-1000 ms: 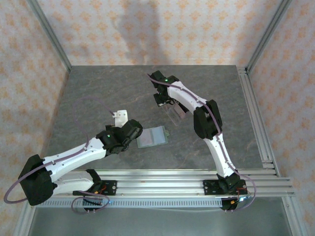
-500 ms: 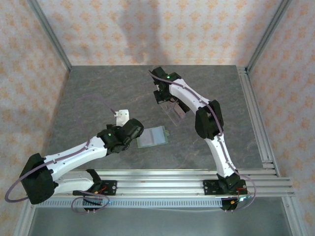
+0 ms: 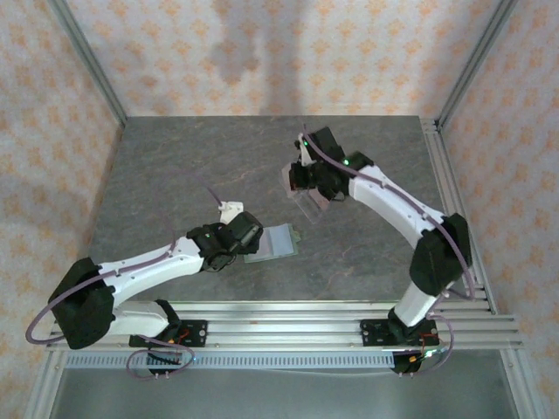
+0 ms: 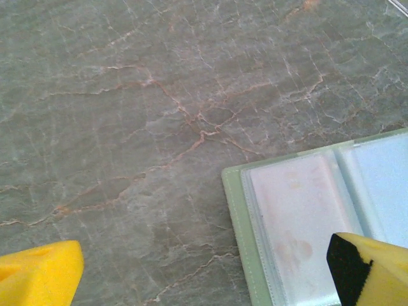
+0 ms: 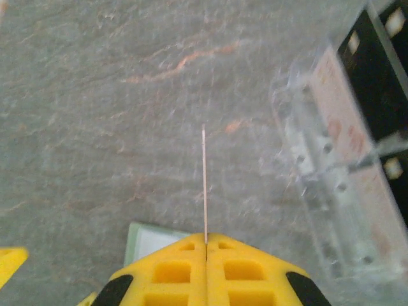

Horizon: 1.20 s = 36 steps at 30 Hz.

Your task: Put the credit cards into the card holder

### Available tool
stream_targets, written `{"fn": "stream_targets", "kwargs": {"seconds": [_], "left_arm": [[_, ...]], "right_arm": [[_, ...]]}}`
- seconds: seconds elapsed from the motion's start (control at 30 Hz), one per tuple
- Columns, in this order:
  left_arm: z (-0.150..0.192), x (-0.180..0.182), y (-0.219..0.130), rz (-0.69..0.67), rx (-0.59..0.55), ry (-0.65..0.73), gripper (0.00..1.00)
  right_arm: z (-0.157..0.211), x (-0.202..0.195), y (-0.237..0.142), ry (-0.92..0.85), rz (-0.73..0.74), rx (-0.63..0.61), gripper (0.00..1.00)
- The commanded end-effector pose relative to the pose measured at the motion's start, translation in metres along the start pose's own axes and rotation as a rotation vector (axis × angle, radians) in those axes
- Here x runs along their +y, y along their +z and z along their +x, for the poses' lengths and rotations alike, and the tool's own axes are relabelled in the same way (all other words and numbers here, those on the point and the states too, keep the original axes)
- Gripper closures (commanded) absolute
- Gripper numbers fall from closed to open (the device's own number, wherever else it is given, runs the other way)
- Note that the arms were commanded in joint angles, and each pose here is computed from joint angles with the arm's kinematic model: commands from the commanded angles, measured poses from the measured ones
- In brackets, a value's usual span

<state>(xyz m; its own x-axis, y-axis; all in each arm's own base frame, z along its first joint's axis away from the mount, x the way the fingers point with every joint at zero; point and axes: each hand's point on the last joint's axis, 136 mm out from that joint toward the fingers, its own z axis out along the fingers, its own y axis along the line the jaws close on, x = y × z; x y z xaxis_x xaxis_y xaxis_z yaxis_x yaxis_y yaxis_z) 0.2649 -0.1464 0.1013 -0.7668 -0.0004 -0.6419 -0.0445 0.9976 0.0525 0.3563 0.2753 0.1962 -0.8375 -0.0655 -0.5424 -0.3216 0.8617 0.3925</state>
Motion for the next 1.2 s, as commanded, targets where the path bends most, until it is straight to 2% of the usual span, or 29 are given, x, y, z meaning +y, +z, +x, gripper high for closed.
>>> {"fn": "stream_targets", "kwargs": {"seconds": [0.0,0.13,0.5,0.87,1.17], "left_arm": [[0.006,-0.008,0.006,0.030,0.017,0.008,0.00],[0.016,-0.009,0.015,0.002,0.047,0.030,0.00],[0.036,0.000,0.037,-0.097,0.092,0.066,0.00],[0.049,0.016,0.047,-0.198,0.119,0.092,0.00],[0.059,0.026,0.049,-0.237,0.137,0.098,0.00]], "right_arm": [[0.016,0.014,0.003,0.142,-0.175,-0.070,1.00],[0.049,0.016,0.001,0.224,-0.295,-0.103,1.00],[0.116,0.021,0.025,0.266,-0.443,-0.066,1.00],[0.132,0.022,0.058,0.286,-0.491,-0.020,1.00],[0.140,0.017,0.070,0.290,-0.491,-0.010,1.00]]}}
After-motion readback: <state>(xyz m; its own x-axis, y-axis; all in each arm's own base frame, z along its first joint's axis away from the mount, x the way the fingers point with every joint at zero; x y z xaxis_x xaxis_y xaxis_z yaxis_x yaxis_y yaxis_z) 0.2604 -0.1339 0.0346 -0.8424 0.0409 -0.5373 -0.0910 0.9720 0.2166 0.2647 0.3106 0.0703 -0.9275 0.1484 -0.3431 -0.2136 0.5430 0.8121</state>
